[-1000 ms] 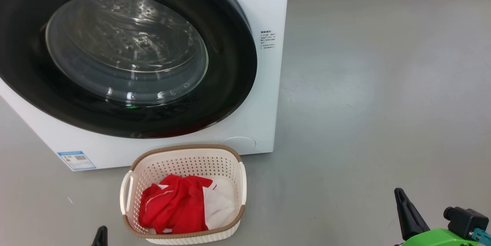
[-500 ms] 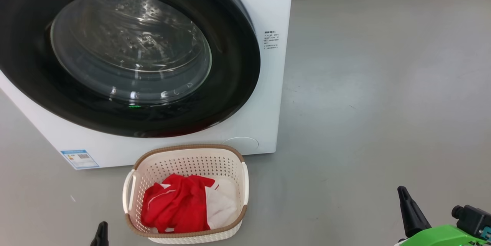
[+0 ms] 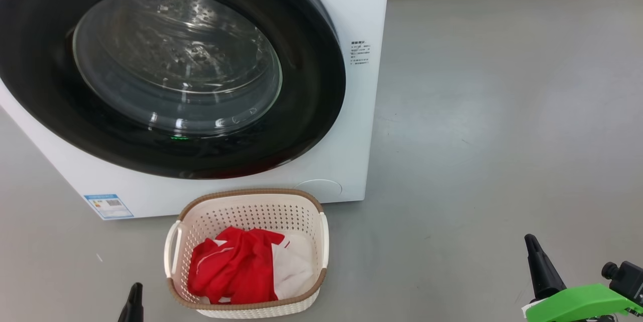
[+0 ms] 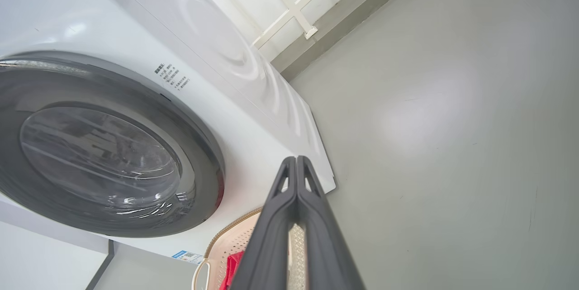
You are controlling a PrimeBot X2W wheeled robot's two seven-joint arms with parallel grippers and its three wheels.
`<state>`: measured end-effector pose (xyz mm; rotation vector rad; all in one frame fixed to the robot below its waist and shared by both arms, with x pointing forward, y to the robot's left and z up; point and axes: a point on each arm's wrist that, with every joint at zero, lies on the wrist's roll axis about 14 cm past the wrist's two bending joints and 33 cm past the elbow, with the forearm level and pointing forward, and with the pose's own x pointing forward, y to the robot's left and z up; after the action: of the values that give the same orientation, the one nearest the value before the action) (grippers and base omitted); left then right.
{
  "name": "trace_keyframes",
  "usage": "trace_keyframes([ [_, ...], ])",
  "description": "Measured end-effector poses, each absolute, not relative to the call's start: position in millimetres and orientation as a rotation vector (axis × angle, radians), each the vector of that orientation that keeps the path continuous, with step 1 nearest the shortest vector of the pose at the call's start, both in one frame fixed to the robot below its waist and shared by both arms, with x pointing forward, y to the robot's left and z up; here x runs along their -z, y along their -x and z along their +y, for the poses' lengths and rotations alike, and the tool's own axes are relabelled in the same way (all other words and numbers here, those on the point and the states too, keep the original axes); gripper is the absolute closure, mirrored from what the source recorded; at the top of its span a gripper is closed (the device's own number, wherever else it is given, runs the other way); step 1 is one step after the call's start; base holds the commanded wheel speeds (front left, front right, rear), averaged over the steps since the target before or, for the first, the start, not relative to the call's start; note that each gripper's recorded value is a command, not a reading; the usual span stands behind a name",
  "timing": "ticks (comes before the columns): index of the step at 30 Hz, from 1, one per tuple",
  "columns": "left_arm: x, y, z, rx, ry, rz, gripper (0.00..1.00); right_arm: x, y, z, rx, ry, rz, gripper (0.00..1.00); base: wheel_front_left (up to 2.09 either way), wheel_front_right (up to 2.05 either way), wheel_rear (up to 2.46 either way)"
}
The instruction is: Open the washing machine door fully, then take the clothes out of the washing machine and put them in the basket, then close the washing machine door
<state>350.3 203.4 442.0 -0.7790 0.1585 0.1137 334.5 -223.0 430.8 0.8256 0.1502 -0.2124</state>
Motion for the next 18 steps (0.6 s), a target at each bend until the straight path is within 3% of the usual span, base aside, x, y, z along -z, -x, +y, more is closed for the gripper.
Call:
trace_keyframes([
  [18,-449.7,-357.8,201.9,-0.121,0.983,0.142,1.0,-435.6,-340.7,-218.7,0.21,-1.023,0.141,1.0,0.0,0.0,0.0],
])
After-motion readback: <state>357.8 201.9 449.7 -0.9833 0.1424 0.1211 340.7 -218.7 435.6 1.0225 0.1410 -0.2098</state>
